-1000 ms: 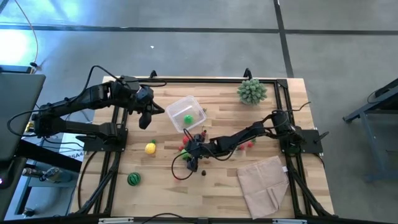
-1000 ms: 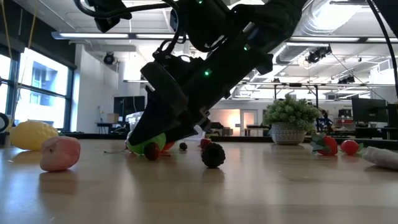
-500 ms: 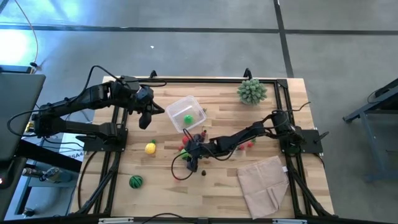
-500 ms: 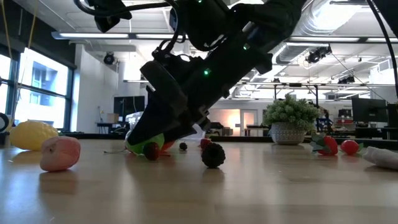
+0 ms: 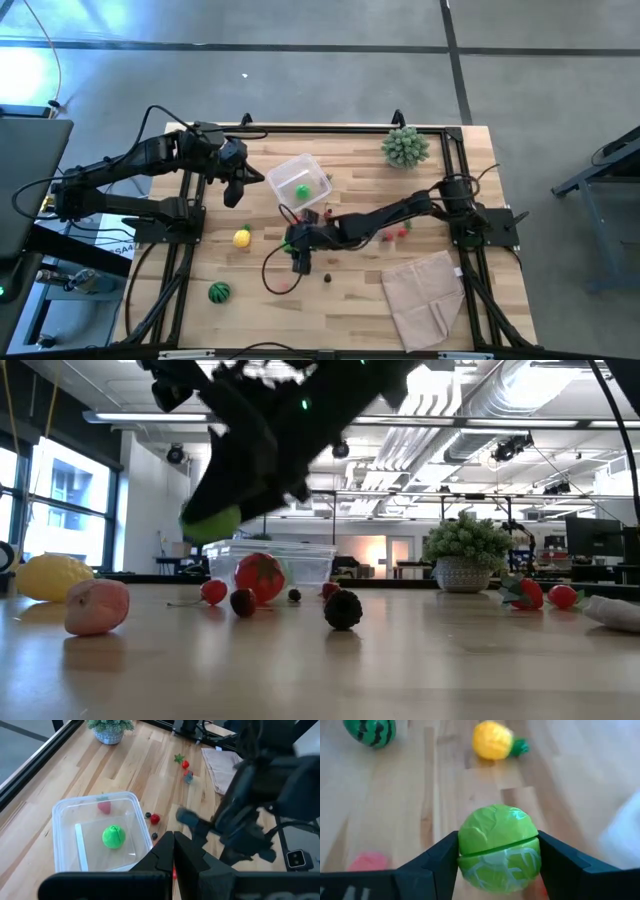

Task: Pick and placing Produce into tupperware
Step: Put the green cabbage into the transparent bin

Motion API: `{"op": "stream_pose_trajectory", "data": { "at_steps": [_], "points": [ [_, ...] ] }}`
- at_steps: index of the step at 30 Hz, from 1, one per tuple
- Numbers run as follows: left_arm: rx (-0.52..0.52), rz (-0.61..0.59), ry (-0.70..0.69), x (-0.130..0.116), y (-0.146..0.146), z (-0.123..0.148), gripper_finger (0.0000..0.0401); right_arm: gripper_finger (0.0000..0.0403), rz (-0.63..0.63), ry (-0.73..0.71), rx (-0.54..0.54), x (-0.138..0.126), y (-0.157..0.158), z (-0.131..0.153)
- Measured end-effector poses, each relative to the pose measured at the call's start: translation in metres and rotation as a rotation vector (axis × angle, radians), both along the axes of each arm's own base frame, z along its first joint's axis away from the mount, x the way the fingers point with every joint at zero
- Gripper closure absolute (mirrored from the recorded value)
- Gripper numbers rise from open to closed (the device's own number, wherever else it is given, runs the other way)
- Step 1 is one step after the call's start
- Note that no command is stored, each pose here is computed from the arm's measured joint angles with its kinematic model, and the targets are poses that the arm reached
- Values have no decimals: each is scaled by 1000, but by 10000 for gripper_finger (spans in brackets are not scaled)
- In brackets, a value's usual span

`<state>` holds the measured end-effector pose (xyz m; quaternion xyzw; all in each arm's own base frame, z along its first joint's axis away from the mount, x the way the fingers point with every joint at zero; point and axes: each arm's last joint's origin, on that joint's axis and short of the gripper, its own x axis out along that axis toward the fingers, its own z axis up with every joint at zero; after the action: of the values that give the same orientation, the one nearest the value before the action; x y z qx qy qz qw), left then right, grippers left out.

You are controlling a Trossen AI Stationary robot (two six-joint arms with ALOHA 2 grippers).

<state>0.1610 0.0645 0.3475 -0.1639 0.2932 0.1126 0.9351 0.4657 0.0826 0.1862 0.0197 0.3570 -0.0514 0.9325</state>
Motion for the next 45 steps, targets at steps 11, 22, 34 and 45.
{"op": "stream_pose_trajectory", "data": {
  "at_steps": [11, 22, 34, 45],
  "points": [
    [2, 0, -5, 0, 0, 0, 400, 193, -114, -67, -49, -4, -60, 81],
    [3, 0, -7, 0, 0, 1, 400, 193, -165, 34, -52, -22, -117, 88],
    [3, 0, -7, 0, 0, 1, 400, 193, -193, 65, 54, -34, -209, 75],
    [3, 1, -7, 0, 0, 1, 400, 193, -151, 110, 94, -13, -217, 24]
  ]
}}
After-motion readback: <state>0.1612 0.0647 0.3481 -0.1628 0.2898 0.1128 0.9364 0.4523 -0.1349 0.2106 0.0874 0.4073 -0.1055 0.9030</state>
